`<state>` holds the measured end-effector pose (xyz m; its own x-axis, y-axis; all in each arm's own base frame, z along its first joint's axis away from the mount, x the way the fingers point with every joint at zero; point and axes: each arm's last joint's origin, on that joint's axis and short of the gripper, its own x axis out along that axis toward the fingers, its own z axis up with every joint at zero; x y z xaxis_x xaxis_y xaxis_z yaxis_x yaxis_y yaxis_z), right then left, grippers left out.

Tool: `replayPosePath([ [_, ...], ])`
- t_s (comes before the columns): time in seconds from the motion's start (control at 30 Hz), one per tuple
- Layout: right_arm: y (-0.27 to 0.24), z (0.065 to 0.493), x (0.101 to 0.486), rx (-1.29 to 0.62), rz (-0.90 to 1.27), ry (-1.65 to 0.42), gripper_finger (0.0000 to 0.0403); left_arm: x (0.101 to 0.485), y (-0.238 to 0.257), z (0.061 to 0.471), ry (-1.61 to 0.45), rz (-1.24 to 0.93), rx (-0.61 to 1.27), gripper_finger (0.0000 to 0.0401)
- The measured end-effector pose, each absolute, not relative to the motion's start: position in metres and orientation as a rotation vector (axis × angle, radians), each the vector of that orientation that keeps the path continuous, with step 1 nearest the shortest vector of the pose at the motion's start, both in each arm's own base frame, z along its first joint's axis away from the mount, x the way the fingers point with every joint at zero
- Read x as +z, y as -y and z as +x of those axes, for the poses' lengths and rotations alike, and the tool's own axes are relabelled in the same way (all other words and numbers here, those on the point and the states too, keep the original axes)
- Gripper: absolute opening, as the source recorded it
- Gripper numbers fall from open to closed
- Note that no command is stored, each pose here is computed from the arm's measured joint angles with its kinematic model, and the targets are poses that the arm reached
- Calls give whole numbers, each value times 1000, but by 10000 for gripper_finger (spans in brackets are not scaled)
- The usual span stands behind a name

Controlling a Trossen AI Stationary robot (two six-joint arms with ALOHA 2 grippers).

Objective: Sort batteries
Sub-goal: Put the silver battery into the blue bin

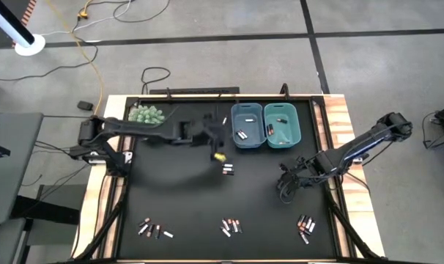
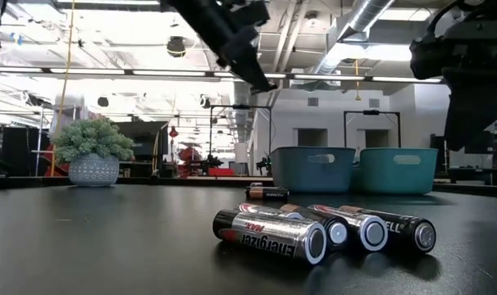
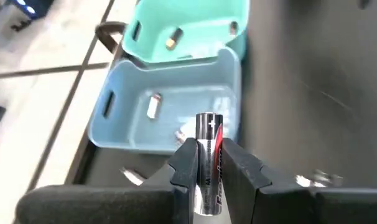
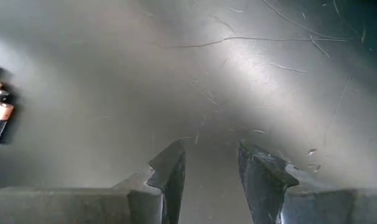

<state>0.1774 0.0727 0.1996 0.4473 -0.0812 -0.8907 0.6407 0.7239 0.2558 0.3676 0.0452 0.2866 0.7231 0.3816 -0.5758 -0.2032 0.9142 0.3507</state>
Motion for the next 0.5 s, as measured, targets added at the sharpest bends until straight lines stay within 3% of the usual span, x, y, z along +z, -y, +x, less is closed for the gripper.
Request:
replayPosePath([
  [0.27, -73, 177, 199, -490, 637, -1018, 163, 296, -116, 416, -676, 362, 249, 47],
  [0.5, -71, 177, 199, -541, 709, -1003, 163, 270, -163, 457, -779, 343, 180, 48],
])
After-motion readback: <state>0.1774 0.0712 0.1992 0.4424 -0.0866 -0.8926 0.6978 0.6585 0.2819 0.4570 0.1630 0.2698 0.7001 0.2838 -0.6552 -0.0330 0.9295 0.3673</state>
